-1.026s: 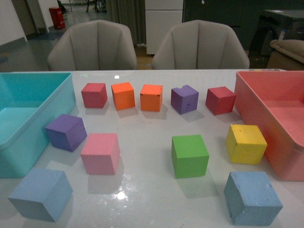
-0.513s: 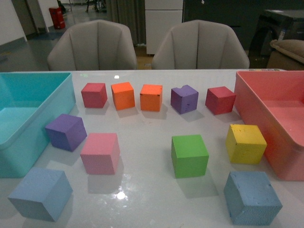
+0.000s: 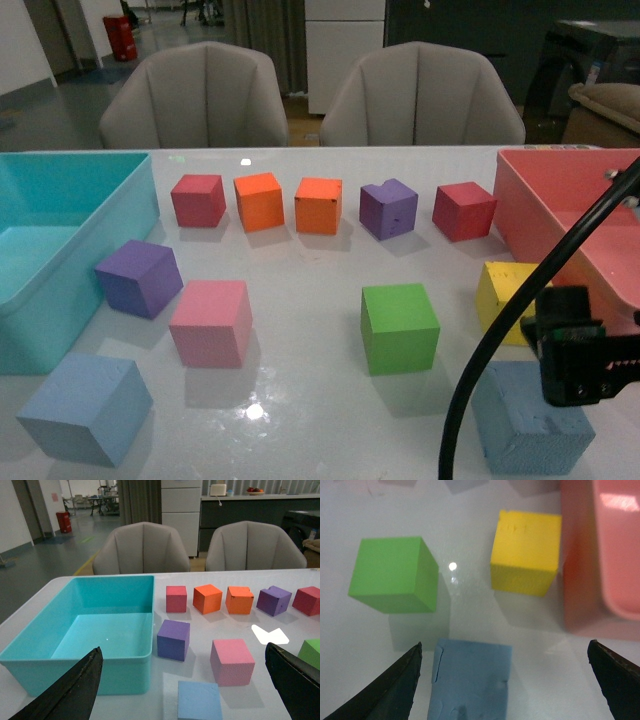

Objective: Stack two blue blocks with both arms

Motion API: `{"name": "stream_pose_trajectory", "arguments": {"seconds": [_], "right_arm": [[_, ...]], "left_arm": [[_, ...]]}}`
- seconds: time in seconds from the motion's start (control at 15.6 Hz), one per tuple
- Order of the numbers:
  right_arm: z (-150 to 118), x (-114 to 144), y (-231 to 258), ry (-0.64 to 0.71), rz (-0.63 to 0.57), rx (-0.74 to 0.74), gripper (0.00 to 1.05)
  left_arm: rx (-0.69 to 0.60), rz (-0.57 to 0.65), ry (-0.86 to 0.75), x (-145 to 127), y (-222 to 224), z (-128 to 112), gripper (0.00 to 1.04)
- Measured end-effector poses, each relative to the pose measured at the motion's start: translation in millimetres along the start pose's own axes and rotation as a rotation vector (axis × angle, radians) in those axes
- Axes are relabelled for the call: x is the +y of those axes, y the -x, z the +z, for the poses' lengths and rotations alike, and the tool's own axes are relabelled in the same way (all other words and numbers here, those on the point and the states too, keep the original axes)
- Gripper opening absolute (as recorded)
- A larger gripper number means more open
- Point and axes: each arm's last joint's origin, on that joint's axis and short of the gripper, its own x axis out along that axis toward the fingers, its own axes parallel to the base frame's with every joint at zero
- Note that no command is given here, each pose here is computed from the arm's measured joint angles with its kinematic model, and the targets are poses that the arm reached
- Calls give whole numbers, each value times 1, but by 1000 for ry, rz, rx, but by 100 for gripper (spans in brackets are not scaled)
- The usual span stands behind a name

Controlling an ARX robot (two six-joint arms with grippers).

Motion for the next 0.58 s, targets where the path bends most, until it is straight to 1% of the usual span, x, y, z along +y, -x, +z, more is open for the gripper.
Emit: {"name": "stream_pose_trajectory", "arguments": {"seconds": [0.19,0.32,0.58], "right_arm": [[-7,4,-5,-9,11,34,98],[-16,10,-17,-45,48,107,98],[-18,13,-31,-103,49,145,98]], "left_arm": [[0,0,0,0,0,0,98],[0,0,0,0,0,0,98],[0,0,0,0,0,0,98]]}}
